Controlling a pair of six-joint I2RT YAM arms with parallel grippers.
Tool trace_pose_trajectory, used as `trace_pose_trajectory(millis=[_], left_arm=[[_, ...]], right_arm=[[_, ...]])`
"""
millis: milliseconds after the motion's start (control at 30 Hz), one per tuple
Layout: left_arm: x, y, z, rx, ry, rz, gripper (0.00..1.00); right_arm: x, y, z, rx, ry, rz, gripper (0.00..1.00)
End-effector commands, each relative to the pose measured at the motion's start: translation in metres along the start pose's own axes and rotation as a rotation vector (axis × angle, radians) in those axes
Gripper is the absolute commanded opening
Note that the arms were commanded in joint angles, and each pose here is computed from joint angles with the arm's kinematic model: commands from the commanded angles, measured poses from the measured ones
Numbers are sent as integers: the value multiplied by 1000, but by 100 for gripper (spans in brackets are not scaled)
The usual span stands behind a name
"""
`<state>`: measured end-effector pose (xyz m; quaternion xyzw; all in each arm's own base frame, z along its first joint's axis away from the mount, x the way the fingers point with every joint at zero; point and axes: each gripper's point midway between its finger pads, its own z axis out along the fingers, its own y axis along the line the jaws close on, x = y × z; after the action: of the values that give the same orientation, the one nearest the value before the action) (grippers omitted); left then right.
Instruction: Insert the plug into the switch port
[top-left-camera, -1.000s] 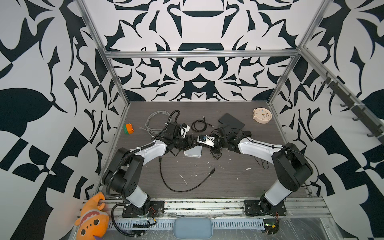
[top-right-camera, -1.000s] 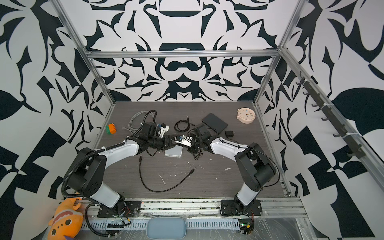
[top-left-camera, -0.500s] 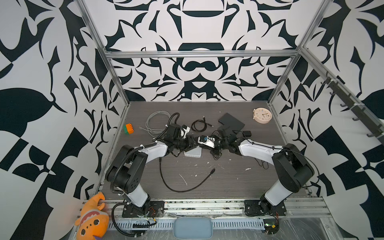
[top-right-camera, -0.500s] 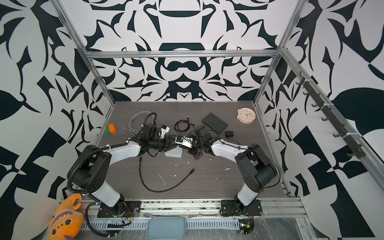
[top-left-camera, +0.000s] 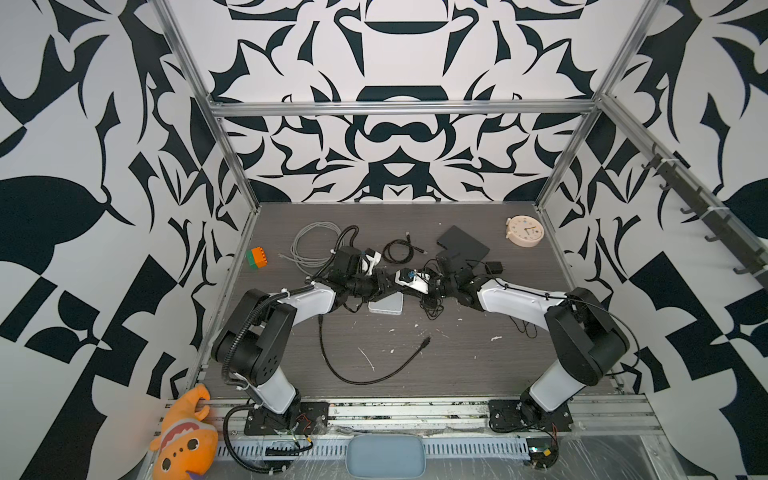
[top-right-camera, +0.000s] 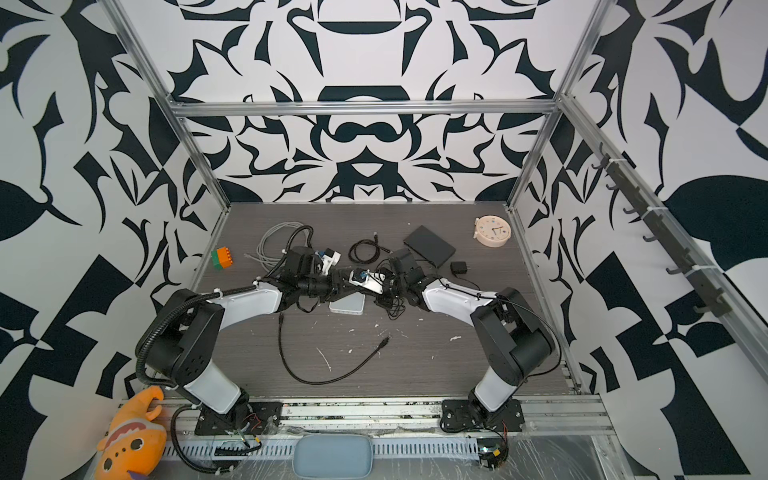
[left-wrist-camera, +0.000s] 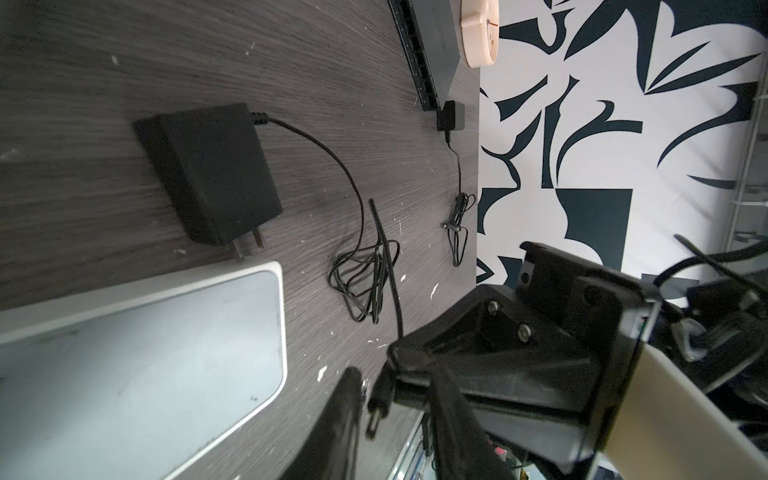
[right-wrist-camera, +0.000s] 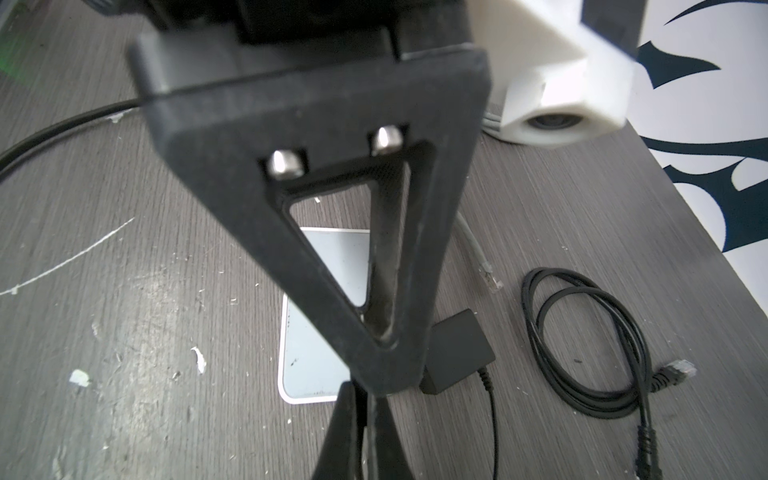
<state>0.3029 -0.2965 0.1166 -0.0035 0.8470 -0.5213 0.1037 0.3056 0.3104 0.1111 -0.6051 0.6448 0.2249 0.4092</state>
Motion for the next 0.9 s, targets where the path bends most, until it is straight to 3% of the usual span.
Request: trace_pose_trajectory(millis=[0, 633, 867], left_arm=[[6, 4, 3, 15, 25, -26, 28], [5, 3, 4, 7, 38, -44, 5], [6, 1, 2, 0, 46, -35, 5]], right_arm=[[-15, -6, -5, 22, -54, -11, 0], [-7, -7, -6, 56, -30, -7, 0], [8, -7, -14, 92, 7, -30, 23]])
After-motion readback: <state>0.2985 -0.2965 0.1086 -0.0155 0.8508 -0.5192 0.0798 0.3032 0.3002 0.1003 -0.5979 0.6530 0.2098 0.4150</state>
